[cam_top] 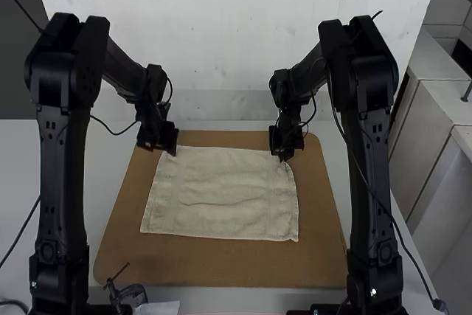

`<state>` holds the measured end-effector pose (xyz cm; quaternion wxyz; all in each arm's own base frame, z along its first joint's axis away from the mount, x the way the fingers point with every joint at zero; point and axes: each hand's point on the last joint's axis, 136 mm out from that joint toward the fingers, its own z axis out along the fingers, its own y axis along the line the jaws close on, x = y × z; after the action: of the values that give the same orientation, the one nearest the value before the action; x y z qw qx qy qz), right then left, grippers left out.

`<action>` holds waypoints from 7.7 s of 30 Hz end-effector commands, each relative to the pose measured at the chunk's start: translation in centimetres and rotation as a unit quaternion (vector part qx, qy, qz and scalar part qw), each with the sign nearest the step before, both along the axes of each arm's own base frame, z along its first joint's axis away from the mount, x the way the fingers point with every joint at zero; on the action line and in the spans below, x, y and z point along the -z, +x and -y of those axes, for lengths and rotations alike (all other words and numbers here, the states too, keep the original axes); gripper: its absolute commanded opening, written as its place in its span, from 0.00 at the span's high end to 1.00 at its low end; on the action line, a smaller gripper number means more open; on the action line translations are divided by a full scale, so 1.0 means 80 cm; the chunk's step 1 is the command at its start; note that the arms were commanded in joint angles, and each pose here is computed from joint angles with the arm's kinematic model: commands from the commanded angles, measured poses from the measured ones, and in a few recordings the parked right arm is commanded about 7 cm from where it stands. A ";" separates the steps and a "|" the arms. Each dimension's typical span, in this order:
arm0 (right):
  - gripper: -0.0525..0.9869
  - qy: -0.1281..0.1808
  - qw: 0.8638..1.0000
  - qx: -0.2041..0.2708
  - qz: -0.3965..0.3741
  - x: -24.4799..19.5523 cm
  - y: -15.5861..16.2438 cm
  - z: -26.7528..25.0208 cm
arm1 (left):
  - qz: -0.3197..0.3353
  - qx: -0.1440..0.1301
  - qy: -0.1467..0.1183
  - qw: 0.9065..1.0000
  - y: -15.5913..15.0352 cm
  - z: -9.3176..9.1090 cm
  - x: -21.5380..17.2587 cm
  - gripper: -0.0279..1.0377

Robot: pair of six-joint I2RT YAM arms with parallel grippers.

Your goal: Fold the towel.

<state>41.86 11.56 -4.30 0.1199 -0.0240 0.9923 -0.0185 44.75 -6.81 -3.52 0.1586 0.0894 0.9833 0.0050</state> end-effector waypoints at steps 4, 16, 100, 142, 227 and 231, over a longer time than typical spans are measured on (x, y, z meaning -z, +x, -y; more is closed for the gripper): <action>0.94 -0.042 0.999 0.021 -0.024 0.021 -0.021 0.050 | -0.084 0.007 -0.018 0.996 -0.030 0.024 0.032 0.82; 0.94 -0.027 0.999 0.031 0.022 -0.010 0.011 0.049 | -0.058 0.004 -0.014 0.998 -0.021 0.027 0.002 0.96; 0.93 -0.024 0.993 -0.008 0.116 -0.070 -0.142 0.038 | 0.075 -0.027 -0.007 0.997 -0.185 0.005 -0.094 0.95; 0.17 0.065 0.991 0.054 0.099 -0.083 -0.106 0.027 | 0.108 -0.072 -0.058 0.990 -0.118 -0.013 -0.098 0.04; 0.94 0.025 0.997 0.067 0.037 -0.112 -0.094 -0.011 | 0.168 -0.084 -0.058 0.981 -0.154 -0.048 -0.154 0.04; 0.94 0.018 0.999 0.029 0.030 -0.106 -0.095 -0.076 | 0.166 -0.085 -0.057 0.981 -0.154 -0.049 -0.151 0.04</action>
<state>33.76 15.11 4.26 0.1427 -0.0065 0.9897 0.0052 32.71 -2.99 9.04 0.3259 -0.0102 0.9450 -0.0239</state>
